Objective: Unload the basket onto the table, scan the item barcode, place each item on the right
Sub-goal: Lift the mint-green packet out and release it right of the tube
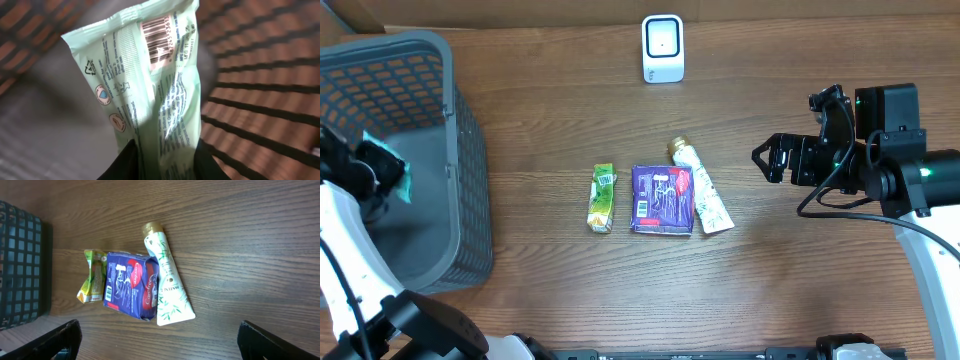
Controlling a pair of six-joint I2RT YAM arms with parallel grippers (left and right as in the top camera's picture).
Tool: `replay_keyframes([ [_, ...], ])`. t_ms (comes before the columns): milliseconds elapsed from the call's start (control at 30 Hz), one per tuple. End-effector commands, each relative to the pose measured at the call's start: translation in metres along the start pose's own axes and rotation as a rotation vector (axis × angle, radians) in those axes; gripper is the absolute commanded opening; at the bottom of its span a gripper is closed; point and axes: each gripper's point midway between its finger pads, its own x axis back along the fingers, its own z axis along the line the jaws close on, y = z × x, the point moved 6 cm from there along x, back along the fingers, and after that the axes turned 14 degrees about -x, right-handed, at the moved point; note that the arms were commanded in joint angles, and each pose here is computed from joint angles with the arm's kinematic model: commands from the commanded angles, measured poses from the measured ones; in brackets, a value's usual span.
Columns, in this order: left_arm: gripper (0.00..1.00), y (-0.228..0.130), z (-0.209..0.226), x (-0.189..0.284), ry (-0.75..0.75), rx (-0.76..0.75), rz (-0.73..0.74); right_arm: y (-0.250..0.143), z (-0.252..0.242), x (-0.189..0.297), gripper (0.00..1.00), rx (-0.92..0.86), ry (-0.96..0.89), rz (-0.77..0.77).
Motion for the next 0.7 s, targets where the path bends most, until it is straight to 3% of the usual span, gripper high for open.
replay_keyframes([
  [0,0.04,0.021,-0.034,0.034,-0.15,-0.126,-0.079,0.004,0.005,0.003,1.0,0.014,0.016,-0.017],
  [267,0.04,0.028,-0.106,0.112,-0.235,-0.35,-0.171,0.005,0.006,0.003,1.0,0.015,0.018,-0.02],
  [467,0.04,-0.001,-0.182,0.158,-0.371,-0.555,-0.227,0.005,0.006,0.003,1.0,0.016,0.018,-0.021],
  [667,0.04,-0.06,-0.246,0.131,-0.449,-0.666,-0.018,0.005,0.006,0.003,1.0,0.017,0.019,-0.024],
])
